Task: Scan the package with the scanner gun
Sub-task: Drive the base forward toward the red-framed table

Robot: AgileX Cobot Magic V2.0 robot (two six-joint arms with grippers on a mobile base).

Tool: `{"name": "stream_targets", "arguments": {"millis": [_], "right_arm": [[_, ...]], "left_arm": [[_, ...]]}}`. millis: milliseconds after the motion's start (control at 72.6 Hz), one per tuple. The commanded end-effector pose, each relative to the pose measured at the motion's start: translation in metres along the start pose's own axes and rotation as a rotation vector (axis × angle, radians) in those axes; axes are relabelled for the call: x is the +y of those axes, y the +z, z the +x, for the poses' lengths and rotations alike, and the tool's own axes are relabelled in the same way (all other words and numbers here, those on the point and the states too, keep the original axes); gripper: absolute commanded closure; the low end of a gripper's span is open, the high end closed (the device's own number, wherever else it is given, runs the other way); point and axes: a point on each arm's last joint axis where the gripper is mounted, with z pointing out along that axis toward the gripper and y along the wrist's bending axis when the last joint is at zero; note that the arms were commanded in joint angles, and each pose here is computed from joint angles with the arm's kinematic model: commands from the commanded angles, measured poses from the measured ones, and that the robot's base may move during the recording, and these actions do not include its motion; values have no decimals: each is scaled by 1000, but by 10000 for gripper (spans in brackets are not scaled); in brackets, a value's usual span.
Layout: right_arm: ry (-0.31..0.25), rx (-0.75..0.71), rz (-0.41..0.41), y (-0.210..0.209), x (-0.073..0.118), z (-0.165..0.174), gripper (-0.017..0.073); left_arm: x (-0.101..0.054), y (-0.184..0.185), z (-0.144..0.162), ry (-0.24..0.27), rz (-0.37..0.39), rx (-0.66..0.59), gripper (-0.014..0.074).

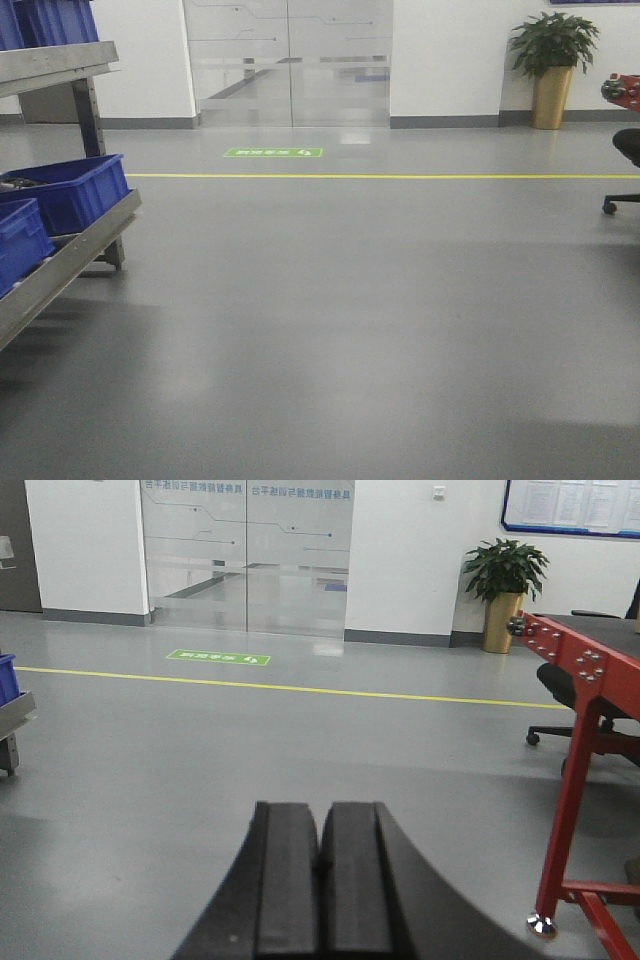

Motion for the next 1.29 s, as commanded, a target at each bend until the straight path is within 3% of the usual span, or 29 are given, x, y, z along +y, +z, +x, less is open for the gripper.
{"name": "stream_targets", "arguments": {"millis": [0,1280], "right_arm": [[-7,-19,4,0,0,-2,724],[-7,-19,4,0,0,-2,724]], "left_arm": [[0,0,-3,-3,7,-23,705],[0,0,-3,-3,7,-23,705]]}}
